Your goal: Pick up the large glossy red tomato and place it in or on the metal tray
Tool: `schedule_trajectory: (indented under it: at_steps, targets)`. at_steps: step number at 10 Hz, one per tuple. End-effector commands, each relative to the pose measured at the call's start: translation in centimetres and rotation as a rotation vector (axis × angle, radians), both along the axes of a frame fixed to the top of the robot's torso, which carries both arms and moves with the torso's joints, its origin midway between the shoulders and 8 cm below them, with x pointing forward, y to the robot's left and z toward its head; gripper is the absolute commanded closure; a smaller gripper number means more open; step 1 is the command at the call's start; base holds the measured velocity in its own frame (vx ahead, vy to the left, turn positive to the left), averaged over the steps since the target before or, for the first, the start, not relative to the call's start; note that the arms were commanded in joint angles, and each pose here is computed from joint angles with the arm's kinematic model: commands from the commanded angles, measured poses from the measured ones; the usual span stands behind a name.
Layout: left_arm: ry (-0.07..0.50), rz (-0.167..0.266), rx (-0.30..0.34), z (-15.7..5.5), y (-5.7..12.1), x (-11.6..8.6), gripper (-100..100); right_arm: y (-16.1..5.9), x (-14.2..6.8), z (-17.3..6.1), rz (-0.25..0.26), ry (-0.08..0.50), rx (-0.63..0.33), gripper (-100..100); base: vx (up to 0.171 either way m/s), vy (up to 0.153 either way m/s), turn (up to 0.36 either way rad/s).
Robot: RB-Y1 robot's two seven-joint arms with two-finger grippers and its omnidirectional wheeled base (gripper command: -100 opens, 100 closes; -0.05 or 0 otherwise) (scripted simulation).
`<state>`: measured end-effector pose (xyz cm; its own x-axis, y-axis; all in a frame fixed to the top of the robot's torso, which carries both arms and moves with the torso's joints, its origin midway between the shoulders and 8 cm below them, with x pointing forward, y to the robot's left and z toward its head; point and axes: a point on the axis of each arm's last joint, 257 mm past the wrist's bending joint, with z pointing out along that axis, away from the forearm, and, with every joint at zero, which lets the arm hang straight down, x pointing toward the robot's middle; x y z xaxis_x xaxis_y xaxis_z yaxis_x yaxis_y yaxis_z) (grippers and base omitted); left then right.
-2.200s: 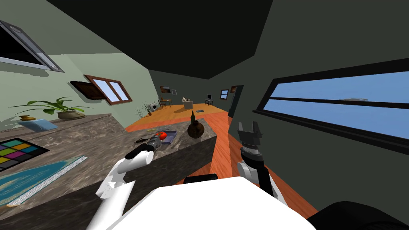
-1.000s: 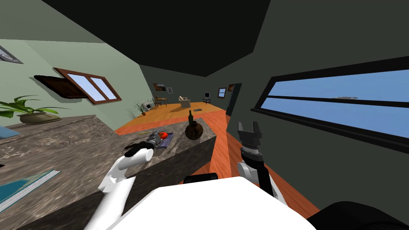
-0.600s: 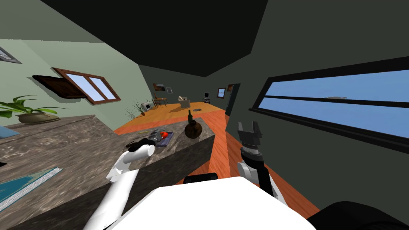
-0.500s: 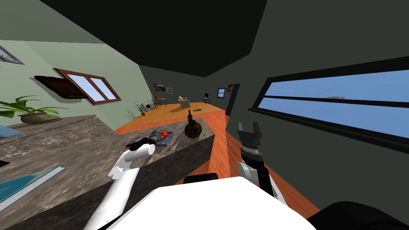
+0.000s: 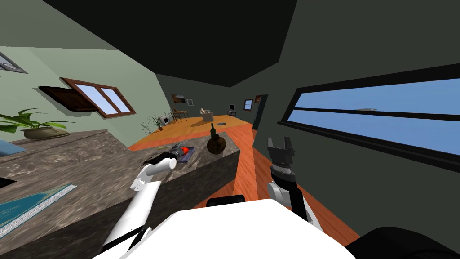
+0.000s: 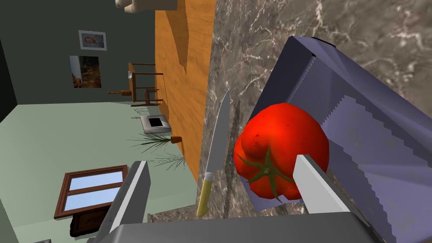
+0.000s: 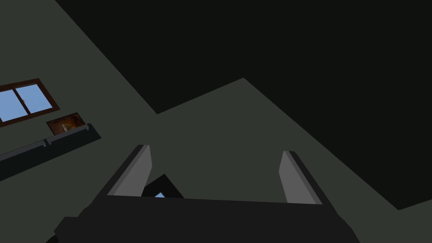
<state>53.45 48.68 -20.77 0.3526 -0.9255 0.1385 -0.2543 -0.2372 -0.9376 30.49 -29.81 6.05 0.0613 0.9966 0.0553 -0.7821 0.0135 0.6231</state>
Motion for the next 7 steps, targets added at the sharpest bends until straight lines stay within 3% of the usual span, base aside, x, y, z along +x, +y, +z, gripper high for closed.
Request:
schedule_trajectory:
  at_steps: [1, 2, 3, 5, 6, 7]
  targets:
    - [0.04, 0.014, -0.017, -2.2, 0.7, -0.4, -100, 0.0, 0.0, 0.0, 0.0, 0.0, 0.0, 0, 0.0, 0.0, 0.0]
    - [-0.013, -0.005, 0.027, 1.0, 1.5, 1.5, -100, 0.0, 0.0, 0.0, 0.0, 0.0, 0.0, 0, -0.056, -0.036, -0.044]
    - [-0.009, -0.004, 0.012, 0.8, 1.3, 2.4, -100, 0.0, 0.0, 0.0, 0.0, 0.0, 0.0, 0, -0.089, -0.04, -0.027]
    - [0.044, 0.014, -0.011, -2.0, 2.0, 1.9, -100, 0.0, 0.0, 0.0, 0.0, 0.0, 0.0, 0, -0.039, -0.013, 0.001]
    - [-0.008, 0.002, 0.032, 1.3, 3.1, 3.6, -100, 0.0, 0.0, 0.0, 0.0, 0.0, 0.0, 0, -0.064, -0.033, -0.042]
    - [0.007, 0.007, 0.009, 0.6, 3.0, 4.5, -100, 0.0, 0.0, 0.0, 0.0, 0.0, 0.0, 0, -0.087, -0.041, -0.03]
